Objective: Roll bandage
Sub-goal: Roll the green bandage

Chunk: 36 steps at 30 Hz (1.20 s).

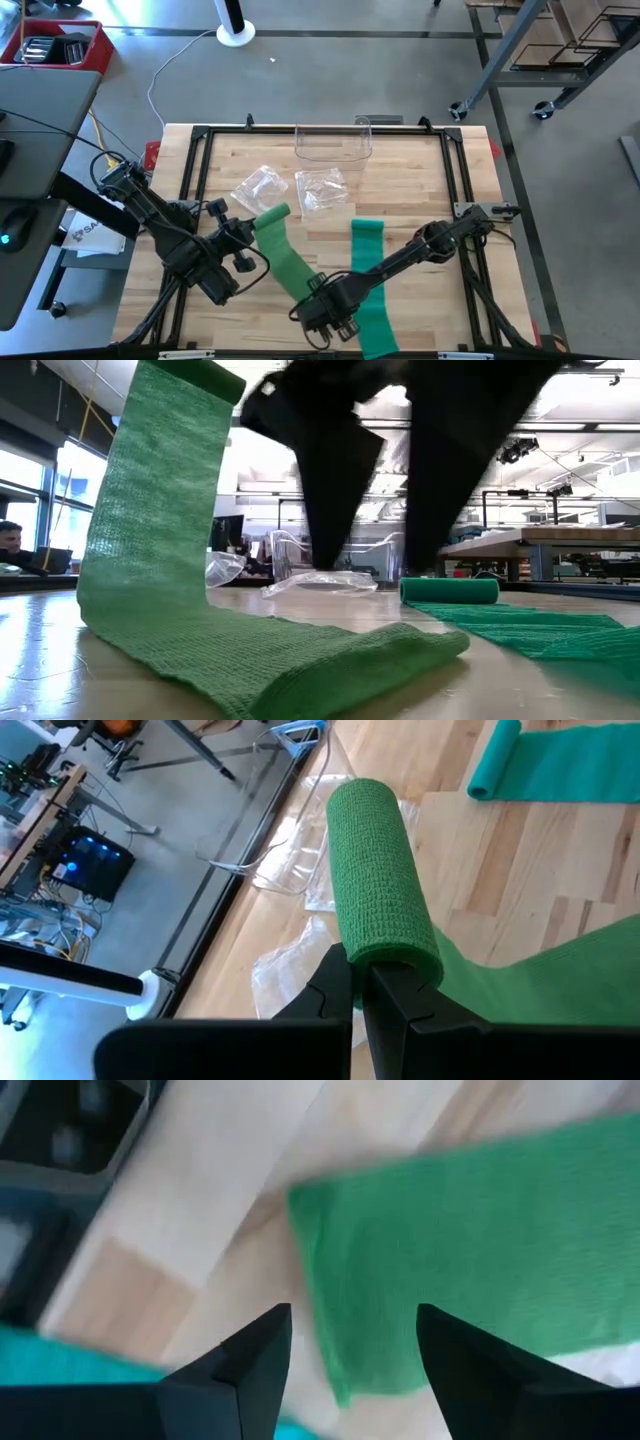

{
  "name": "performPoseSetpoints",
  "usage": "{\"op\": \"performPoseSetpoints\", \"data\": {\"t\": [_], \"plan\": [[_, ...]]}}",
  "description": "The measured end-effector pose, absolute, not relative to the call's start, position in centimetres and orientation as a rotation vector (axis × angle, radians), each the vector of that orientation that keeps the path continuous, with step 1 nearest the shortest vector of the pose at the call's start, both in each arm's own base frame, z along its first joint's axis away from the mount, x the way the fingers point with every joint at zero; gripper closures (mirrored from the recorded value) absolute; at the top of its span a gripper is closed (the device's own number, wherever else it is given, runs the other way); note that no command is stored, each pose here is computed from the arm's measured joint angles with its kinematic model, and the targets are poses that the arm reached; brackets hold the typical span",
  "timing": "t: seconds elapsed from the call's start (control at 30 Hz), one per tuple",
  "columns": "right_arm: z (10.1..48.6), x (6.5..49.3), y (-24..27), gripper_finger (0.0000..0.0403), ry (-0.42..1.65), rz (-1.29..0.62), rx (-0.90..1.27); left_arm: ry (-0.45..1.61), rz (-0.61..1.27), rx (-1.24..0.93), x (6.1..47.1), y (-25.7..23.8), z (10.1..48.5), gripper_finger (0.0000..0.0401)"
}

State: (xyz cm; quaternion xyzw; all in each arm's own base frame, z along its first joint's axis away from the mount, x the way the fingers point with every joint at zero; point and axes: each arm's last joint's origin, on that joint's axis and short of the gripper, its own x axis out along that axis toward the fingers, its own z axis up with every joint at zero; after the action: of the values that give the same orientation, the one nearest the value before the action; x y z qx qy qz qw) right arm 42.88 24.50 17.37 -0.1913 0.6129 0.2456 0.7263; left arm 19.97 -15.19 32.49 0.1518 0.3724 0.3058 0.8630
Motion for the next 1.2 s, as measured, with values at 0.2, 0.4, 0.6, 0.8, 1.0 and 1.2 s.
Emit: {"op": "performPoseSetpoints", "data": {"t": [0.2,0.4,0.6,0.8,1.0,1.2], "plan": [[14.1,42.2,24.9,0.0246,1.368,0.58,-0.406,0.782,0.64,0.317,20.0,-15.2,32.5,0.04],[13.3,42.1,25.0,0.0339,1.346,0.584,-0.393,0.784,0.638,0.322,20.0,-15.2,32.5,0.04],[14.5,42.0,25.7,0.0393,1.352,0.553,-0.402,0.757,0.651,0.35,20.0,-15.2,31.7,0.04],[20.9,39.6,28.5,0.04,1.285,0.476,-0.401,0.74,0.71,0.392,19.6,-14.7,28.4,0.04],[26.9,34.4,32.8,0.0402,1.195,0.438,-0.355,0.744,0.74,0.408,18.9,-14.1,24.8,0.04],[31.5,28.4,35.7,0.0402,1.059,0.361,-0.248,0.791,0.711,0.399,18.7,-13.9,22.1,0.04]]}}
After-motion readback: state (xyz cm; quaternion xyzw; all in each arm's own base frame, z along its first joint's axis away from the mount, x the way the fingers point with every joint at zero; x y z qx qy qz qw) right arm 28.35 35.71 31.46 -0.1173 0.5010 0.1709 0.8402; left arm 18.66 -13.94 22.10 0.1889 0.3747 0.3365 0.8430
